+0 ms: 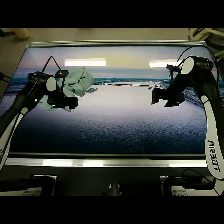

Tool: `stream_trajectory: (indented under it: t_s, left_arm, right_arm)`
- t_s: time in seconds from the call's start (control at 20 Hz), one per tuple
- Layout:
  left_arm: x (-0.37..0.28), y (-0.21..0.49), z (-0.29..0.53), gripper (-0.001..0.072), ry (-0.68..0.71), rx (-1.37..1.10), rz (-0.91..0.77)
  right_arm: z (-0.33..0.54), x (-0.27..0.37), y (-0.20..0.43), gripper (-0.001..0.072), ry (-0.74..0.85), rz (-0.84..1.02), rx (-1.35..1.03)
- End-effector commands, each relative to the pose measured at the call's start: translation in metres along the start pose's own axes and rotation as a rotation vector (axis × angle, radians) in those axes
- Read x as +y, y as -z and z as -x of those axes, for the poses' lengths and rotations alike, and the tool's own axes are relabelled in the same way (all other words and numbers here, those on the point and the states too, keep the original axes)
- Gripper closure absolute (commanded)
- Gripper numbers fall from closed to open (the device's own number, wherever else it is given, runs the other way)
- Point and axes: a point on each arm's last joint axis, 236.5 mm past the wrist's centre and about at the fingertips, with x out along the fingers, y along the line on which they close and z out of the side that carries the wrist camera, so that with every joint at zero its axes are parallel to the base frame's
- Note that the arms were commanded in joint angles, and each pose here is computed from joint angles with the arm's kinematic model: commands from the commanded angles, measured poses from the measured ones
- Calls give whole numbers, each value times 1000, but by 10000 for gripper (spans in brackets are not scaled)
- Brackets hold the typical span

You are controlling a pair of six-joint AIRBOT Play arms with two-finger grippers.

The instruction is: Fold the shirts.

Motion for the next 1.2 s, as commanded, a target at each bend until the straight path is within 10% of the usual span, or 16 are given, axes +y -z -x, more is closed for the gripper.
stream_trajectory:
  t_s: [0.0, 1.15]
  left_arm:
    - [0, 0, 0, 150, 0, 1, 0]
    - [-2, -45, -33, 166, -3, -138, 29]
  right_arm:
    - [0, 0, 0, 83, 0, 0, 1]
    - [6, 10, -55, 83, -40, 0, -232]
